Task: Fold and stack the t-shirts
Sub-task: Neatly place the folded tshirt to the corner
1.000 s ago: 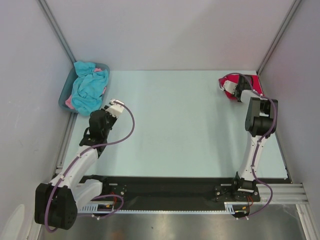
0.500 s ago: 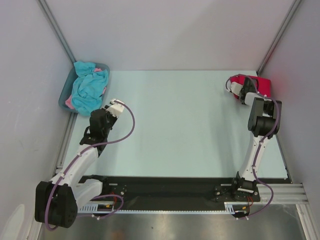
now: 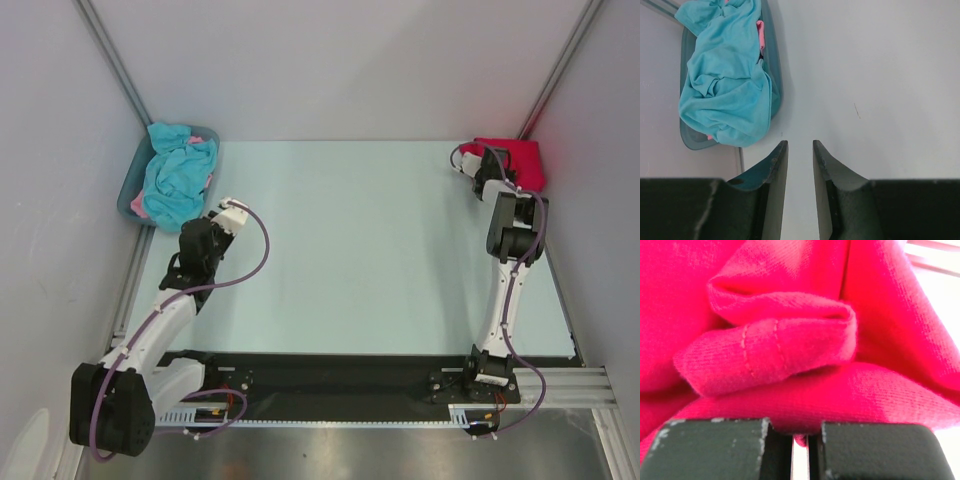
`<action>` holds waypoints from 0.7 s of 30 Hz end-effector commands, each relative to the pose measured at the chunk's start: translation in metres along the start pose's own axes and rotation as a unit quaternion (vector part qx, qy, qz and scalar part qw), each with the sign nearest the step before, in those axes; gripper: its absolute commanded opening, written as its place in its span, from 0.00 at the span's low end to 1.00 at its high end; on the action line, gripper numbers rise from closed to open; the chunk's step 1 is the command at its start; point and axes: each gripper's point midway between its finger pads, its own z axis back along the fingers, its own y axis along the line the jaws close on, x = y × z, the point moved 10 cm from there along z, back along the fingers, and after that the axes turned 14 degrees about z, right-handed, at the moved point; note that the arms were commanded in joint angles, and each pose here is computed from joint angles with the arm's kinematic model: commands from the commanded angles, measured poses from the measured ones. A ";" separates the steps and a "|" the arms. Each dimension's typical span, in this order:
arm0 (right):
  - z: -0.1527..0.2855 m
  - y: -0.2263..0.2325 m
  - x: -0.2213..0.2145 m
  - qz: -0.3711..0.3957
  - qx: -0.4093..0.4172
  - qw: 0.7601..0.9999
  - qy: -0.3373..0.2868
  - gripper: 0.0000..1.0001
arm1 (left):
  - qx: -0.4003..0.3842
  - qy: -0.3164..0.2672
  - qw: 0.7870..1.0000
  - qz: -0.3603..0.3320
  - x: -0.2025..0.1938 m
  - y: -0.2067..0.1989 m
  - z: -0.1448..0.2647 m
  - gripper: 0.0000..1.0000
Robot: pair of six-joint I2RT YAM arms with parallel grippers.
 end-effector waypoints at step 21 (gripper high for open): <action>-0.014 0.003 0.012 -0.017 -0.023 1.000 -0.001 0.85 | 0.023 -0.019 1.000 0.008 0.013 0.008 0.001 0.36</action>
